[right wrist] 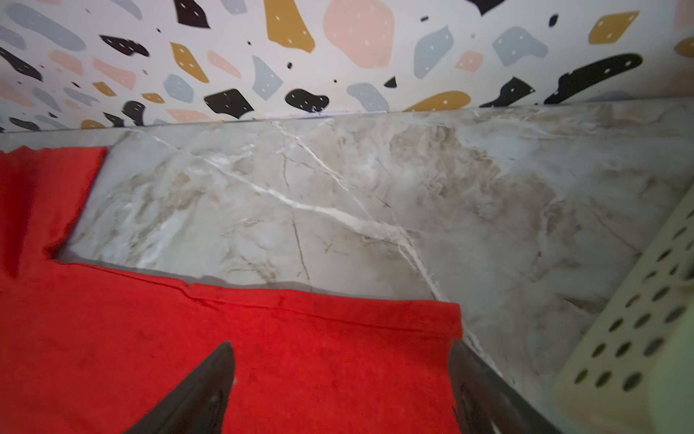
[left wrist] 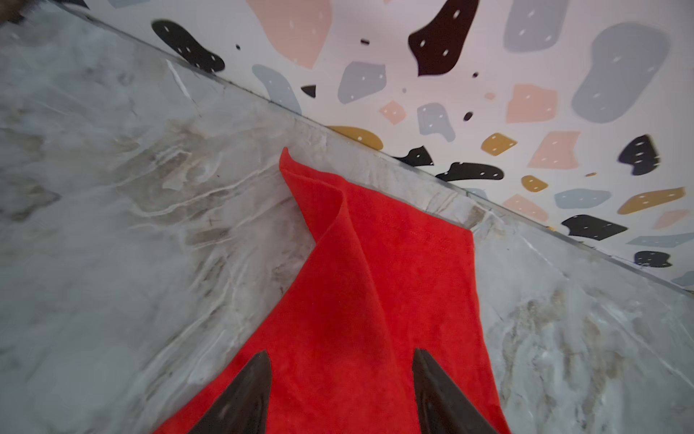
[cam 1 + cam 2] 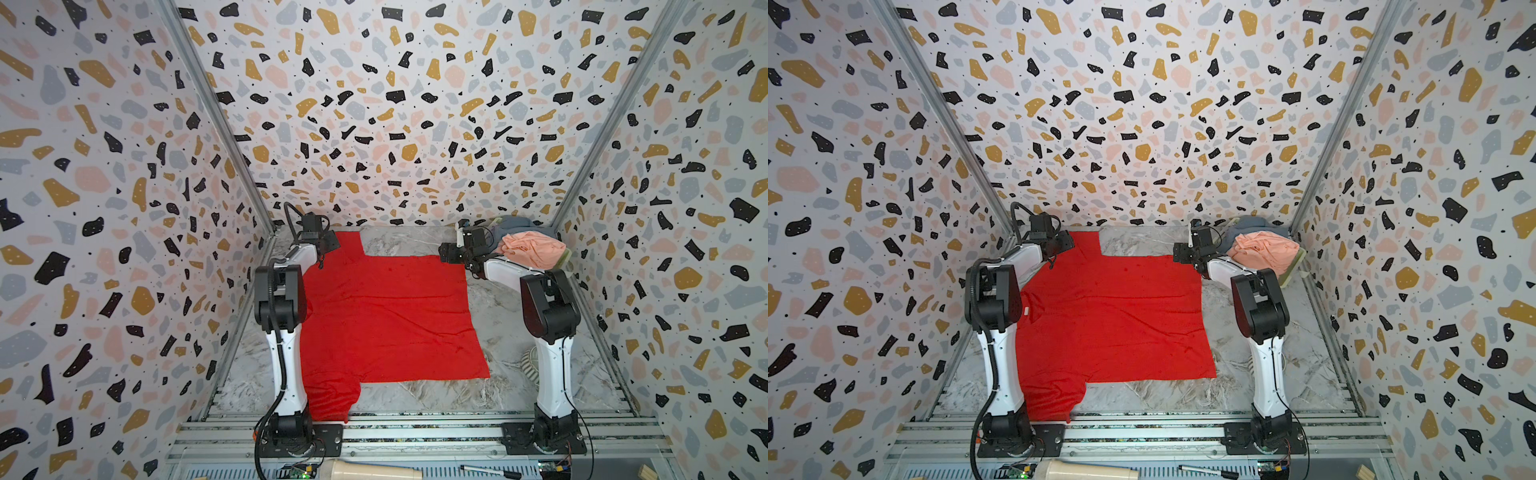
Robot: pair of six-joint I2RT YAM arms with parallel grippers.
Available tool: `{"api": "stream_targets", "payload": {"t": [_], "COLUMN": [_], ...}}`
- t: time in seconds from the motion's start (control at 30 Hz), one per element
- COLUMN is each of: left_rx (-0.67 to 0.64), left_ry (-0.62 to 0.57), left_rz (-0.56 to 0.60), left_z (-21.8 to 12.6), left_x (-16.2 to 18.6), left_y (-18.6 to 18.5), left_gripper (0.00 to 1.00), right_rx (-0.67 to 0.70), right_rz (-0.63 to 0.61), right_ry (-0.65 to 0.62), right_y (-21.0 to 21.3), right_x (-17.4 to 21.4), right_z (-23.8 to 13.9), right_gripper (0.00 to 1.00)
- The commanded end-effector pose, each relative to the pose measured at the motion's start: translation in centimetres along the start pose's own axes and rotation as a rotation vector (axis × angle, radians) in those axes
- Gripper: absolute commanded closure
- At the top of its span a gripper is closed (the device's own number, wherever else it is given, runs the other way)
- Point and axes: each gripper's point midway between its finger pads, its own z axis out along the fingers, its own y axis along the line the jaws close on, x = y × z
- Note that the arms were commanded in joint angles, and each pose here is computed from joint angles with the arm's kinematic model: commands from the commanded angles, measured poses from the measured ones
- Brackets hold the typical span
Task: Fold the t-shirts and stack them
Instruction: 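Fold the near hem over toward the collar with both grippers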
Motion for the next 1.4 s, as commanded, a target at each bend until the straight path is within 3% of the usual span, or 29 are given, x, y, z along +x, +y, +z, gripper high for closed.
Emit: {"api": "stream_targets", "payload": {"t": [0.0,0.33,0.73,0.87,1.2,1.37], "left_rx": [0.011,0.041,0.031,0.033,0.038,0.038], "left_ry": [-0.037,-0.077,-0.115,-0.118,-0.12,-0.129], "left_rz": [0.032,0.02,0.024,0.027,0.02,0.004], "left_z": [0.7,4.6,5.2,5.3,5.6,6.1], "left_x": [-1.8,-2.6,-3.1,-3.3,-3.4,-4.1], "left_y": [0.0,-0.3,0.0,-0.1,0.4,0.7], "left_gripper": [0.39,0.39,0.43,0.43,0.41,0.42], "right_rx": [-0.01,0.176,0.48,0.51,0.348,0.23], "right_rz": [-0.045,-0.071,-0.051,-0.036,0.042,0.079], "right_ry": [-0.09,-0.026,0.15,0.152,0.159,0.159], "right_y": [1.0,-1.7,-6.3,-7.1,-6.4,-5.3], "right_x": [-3.2,-0.6,2.6,2.9,3.8,4.2], "right_z": [-0.5,1.6,3.5,3.2,2.2,2.7], "right_gripper": [0.11,0.11,0.12,0.12,0.12,0.2]}}
